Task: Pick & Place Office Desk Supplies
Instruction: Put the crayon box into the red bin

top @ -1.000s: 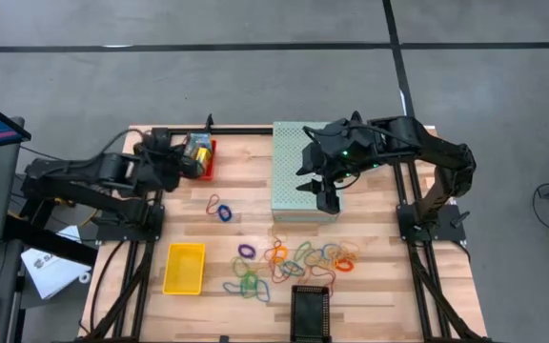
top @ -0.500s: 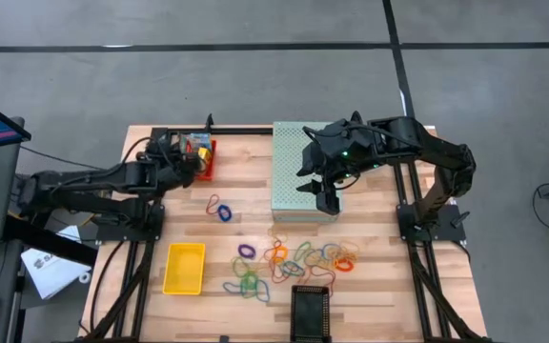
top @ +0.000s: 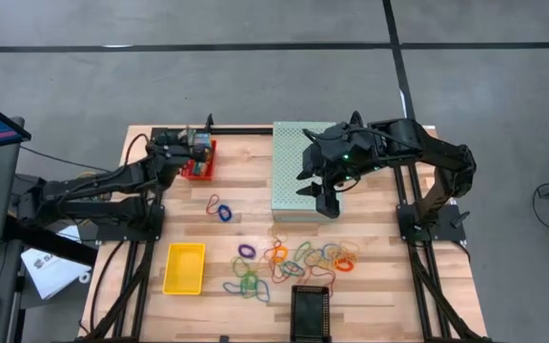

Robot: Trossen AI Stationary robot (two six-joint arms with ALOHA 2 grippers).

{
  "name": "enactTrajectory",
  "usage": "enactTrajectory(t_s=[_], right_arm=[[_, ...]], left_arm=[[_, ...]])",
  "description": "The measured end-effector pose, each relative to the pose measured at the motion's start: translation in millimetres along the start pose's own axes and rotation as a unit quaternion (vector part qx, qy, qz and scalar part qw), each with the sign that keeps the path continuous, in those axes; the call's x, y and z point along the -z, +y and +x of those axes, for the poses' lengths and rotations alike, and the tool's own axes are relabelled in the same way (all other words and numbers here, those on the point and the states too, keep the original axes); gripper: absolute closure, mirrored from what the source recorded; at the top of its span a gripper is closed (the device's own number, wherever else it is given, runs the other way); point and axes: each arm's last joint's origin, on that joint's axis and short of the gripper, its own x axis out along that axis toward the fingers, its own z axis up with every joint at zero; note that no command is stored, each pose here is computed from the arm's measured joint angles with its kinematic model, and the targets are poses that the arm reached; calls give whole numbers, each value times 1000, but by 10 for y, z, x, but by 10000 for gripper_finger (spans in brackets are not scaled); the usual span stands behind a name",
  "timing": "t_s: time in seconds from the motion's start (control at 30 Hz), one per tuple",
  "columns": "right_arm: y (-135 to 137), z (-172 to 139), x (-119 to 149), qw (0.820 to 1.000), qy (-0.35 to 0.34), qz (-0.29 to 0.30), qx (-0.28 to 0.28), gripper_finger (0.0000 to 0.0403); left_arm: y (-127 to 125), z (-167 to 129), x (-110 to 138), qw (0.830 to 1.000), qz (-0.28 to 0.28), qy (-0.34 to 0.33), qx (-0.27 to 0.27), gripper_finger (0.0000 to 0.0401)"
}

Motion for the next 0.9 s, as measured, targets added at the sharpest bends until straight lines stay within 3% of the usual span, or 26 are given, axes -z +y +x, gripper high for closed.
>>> enactTrajectory(t_s=[0.67, 0.9], right_arm=[[76, -4, 13, 1000, 2, 14, -9, 239], [76, -4, 13, 1000, 2, 14, -9, 239]], left_arm=[[65, 115, 11, 999, 15, 30, 4, 401], [130, 154, 264, 998, -6, 58, 2, 401]])
